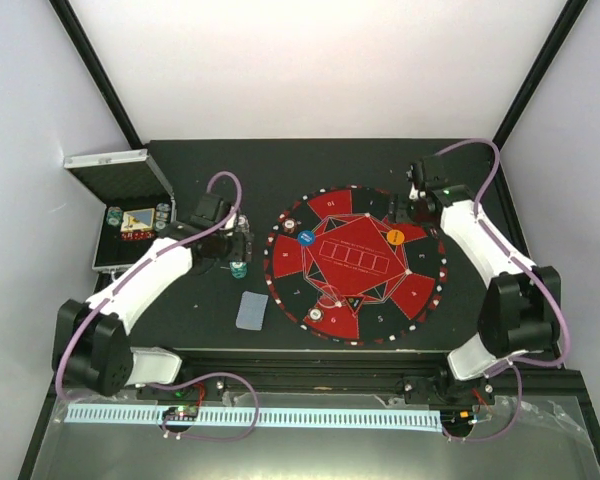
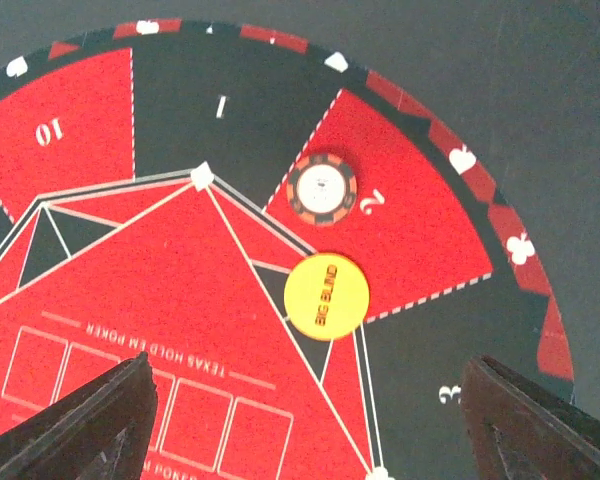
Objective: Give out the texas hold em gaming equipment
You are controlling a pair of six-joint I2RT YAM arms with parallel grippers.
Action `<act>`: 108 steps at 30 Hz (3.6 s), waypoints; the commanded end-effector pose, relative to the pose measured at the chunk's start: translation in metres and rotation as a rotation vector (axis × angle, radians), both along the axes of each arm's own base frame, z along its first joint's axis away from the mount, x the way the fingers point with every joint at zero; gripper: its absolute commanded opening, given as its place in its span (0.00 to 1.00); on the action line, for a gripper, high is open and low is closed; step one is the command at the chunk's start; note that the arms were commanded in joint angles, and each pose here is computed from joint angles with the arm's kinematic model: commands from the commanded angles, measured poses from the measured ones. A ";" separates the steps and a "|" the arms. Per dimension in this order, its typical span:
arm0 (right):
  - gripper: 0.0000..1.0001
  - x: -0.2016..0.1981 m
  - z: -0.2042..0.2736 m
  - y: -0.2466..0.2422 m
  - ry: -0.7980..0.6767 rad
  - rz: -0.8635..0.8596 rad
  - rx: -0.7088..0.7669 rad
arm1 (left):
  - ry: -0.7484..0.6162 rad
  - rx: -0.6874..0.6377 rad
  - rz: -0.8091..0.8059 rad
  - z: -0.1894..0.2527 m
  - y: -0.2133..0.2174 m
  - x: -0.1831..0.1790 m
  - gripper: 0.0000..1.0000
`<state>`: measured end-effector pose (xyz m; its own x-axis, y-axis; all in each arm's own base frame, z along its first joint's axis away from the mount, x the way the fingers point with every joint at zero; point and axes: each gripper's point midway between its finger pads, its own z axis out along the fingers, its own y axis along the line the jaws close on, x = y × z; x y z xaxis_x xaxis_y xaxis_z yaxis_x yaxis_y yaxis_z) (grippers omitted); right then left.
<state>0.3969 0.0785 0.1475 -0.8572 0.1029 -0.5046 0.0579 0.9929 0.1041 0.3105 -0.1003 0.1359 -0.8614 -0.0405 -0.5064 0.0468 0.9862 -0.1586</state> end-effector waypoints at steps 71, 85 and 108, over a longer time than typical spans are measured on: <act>0.86 -0.045 0.014 -0.004 -0.058 0.017 0.052 | 0.007 0.049 -0.073 0.013 -0.063 0.019 0.34; 0.86 -0.060 0.010 -0.010 -0.067 0.008 0.042 | 0.022 0.105 -0.257 -0.001 -0.166 0.092 0.33; 0.86 -0.068 -0.019 -0.014 -0.012 -0.022 0.032 | 0.083 0.211 -0.307 -0.077 -0.189 0.161 0.34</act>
<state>0.3225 0.0678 0.1294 -0.8585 0.1148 -0.4999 0.0513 0.9890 0.1390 0.4595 -0.2922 0.0545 -0.8641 0.3165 -0.3914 0.3382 0.9410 0.0143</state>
